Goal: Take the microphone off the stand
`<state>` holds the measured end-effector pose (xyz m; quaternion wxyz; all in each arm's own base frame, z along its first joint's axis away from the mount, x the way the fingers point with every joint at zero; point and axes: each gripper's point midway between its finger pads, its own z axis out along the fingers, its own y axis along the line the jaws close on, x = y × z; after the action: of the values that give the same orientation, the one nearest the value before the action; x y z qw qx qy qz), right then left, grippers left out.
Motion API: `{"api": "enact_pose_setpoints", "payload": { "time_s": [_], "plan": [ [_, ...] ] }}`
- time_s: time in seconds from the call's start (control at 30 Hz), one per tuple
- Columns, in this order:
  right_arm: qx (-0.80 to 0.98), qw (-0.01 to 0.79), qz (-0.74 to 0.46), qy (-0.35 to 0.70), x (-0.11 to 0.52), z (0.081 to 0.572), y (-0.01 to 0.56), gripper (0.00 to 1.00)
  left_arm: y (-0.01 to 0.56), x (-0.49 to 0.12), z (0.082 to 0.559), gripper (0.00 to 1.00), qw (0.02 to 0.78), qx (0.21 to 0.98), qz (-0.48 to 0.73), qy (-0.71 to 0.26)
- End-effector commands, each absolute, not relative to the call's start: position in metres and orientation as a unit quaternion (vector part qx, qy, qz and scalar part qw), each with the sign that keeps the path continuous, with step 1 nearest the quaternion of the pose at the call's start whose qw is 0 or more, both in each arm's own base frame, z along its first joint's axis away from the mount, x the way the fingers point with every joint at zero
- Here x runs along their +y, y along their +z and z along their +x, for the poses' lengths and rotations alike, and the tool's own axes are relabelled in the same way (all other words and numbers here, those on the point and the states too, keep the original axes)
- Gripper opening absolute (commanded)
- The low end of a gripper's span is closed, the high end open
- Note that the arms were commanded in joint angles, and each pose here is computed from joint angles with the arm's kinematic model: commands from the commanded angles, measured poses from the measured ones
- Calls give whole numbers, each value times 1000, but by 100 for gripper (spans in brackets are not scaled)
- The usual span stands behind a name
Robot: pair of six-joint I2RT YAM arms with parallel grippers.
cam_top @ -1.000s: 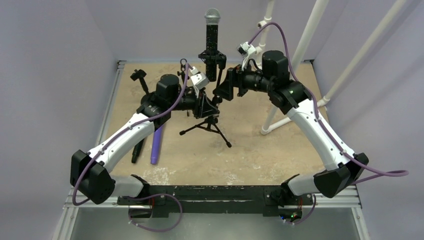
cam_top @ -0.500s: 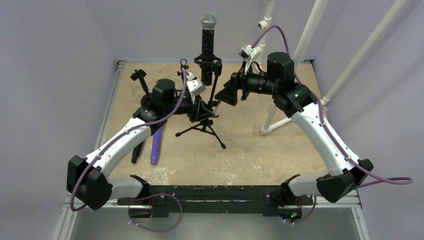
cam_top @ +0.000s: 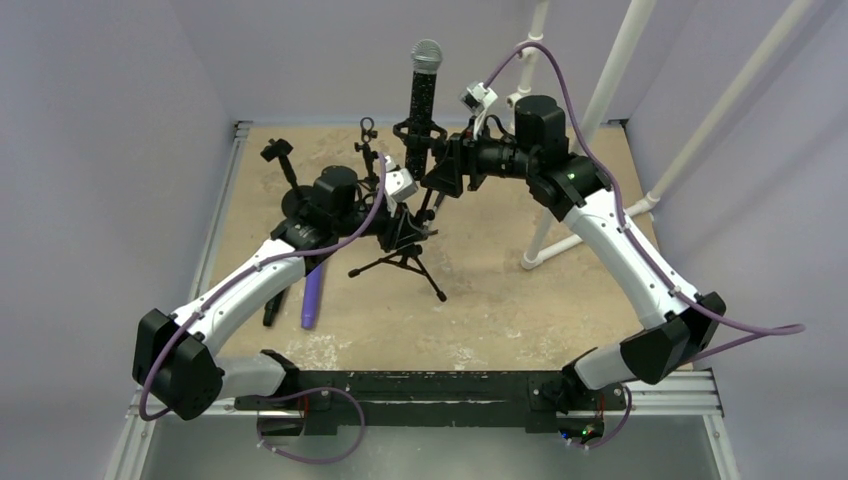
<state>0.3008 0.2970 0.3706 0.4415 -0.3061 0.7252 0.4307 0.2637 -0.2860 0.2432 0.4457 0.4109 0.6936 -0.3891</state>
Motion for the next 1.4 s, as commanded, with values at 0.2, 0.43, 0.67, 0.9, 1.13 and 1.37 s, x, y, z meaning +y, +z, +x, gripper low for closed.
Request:
{"api": "enact_pose_setpoints", "payload": {
  "time_s": [0.2, 0.43, 0.67, 0.9, 1.13, 1.37],
  "plan": [
    [705, 472, -297, 438, 303, 304, 394, 23, 273, -289, 269, 0, 516, 641, 442, -356],
    [710, 472, -295, 431, 305, 305, 386, 0, 268, -289, 271, 0, 515, 646, 443, -348],
    [700, 477, -334, 413, 306, 295, 381, 0, 268, -282, 264, 31, 506, 648, 450, -349],
    [686, 487, -373, 390, 298, 285, 376, 0, 279, -264, 250, 71, 500, 649, 452, -353],
    [665, 481, -423, 384, 295, 272, 361, 0, 303, -233, 239, 82, 510, 658, 446, -329],
    [631, 472, -474, 393, 296, 255, 350, 0, 349, -201, 262, 82, 556, 667, 329, -371]
  ]
}}
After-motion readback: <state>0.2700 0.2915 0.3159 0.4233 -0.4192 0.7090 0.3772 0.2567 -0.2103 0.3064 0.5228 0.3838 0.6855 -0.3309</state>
